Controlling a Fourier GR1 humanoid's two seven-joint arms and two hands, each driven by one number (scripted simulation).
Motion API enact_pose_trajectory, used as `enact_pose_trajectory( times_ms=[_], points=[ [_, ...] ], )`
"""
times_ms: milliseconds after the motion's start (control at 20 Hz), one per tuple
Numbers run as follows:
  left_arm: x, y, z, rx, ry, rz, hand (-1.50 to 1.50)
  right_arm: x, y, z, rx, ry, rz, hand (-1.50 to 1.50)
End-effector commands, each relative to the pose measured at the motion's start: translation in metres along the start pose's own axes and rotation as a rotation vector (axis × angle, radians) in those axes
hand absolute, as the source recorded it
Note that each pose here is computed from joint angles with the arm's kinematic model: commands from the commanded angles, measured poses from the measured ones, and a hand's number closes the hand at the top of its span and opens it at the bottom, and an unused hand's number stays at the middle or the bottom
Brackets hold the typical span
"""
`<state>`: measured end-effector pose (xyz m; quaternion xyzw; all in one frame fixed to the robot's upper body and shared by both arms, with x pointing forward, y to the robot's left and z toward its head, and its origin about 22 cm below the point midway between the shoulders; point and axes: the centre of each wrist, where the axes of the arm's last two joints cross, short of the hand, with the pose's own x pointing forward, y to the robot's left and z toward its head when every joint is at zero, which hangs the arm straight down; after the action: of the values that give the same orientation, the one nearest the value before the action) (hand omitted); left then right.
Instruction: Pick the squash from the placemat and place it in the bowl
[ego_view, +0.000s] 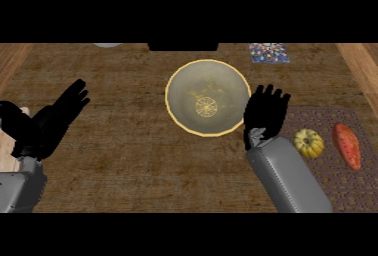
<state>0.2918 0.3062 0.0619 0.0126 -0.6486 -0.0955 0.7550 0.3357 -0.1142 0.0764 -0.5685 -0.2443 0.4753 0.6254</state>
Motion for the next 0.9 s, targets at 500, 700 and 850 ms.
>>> enact_pose_trajectory(
  times_ms=[500, 700, 850],
  points=[
    [-0.005, -0.003, 0.001, 0.026, -0.011, -0.007, 0.0, -0.008, 0.018, -0.016, 0.059, 0.192, 0.098, -1.5],
    [0.008, -0.019, -0.005, 0.0, -0.015, -0.011, 0.0, -0.014, 0.036, -0.032, 0.066, 0.186, 0.085, -1.5],
    [0.007, -0.012, -0.006, -0.015, -0.002, 0.004, 0.0, -0.022, 0.018, -0.035, 0.089, 0.217, 0.1, -1.5]
  ],
)
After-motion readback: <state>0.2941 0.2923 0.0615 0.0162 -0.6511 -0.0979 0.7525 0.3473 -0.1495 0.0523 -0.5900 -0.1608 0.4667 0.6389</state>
